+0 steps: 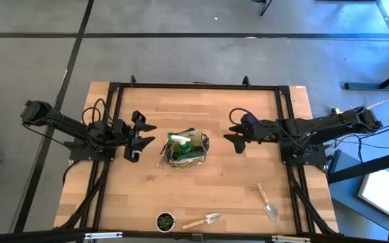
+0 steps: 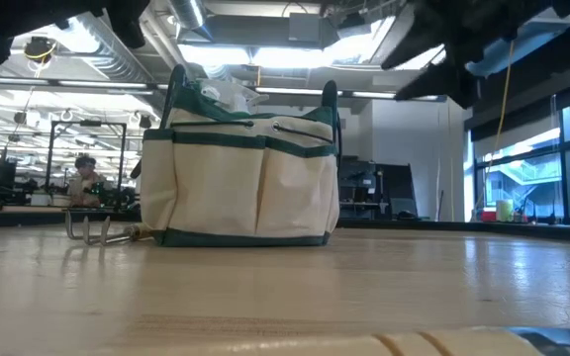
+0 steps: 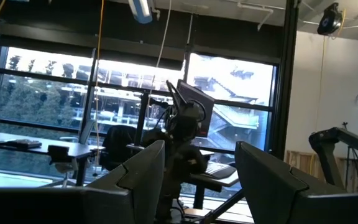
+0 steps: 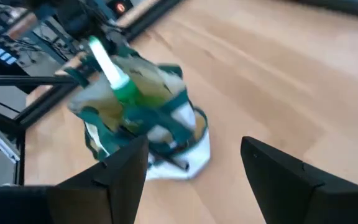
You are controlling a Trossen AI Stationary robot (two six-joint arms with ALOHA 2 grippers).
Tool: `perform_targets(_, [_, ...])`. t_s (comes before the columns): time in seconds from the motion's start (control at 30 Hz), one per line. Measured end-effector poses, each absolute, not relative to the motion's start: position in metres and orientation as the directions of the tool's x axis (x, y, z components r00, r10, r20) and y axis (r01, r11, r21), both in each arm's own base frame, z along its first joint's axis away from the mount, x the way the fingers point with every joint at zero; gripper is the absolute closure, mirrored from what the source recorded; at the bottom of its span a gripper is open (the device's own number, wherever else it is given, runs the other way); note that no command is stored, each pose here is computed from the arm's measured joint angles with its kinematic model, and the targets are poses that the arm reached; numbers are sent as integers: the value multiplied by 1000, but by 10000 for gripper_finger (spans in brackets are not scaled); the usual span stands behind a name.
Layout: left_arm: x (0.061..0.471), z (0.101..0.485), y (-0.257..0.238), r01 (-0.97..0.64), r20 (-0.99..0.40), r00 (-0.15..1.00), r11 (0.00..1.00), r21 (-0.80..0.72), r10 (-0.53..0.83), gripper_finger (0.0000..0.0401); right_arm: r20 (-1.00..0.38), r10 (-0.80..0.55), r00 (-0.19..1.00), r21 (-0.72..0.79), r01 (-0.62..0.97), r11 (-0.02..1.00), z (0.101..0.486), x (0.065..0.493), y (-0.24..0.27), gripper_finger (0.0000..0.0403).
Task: Pick & Place Garden tools in Gardening bag
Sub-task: Adjust the green gardening bag
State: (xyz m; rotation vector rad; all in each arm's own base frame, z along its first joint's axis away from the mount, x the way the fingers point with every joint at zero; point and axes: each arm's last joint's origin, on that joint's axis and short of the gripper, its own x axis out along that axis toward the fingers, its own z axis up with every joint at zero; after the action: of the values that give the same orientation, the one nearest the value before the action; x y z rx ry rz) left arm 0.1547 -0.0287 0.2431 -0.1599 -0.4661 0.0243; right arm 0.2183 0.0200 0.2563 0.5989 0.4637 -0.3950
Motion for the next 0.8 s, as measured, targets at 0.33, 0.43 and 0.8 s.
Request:
perform_targets(0.33, [157,239,-30,48,404,914,983,-179,28,210,-703,-125,700,459,581,671,219,234,29,144])
perform_targets(0.43, [157,239,-30,49,403,915,982,-181,28,210,-748,-50,661,480,592,648,207,240,33,144])
perform_targets(0.8, [156,239,-30,48,410,911,983,-179,30,210,-793,39,607,489,598,635,193,245,39,143])
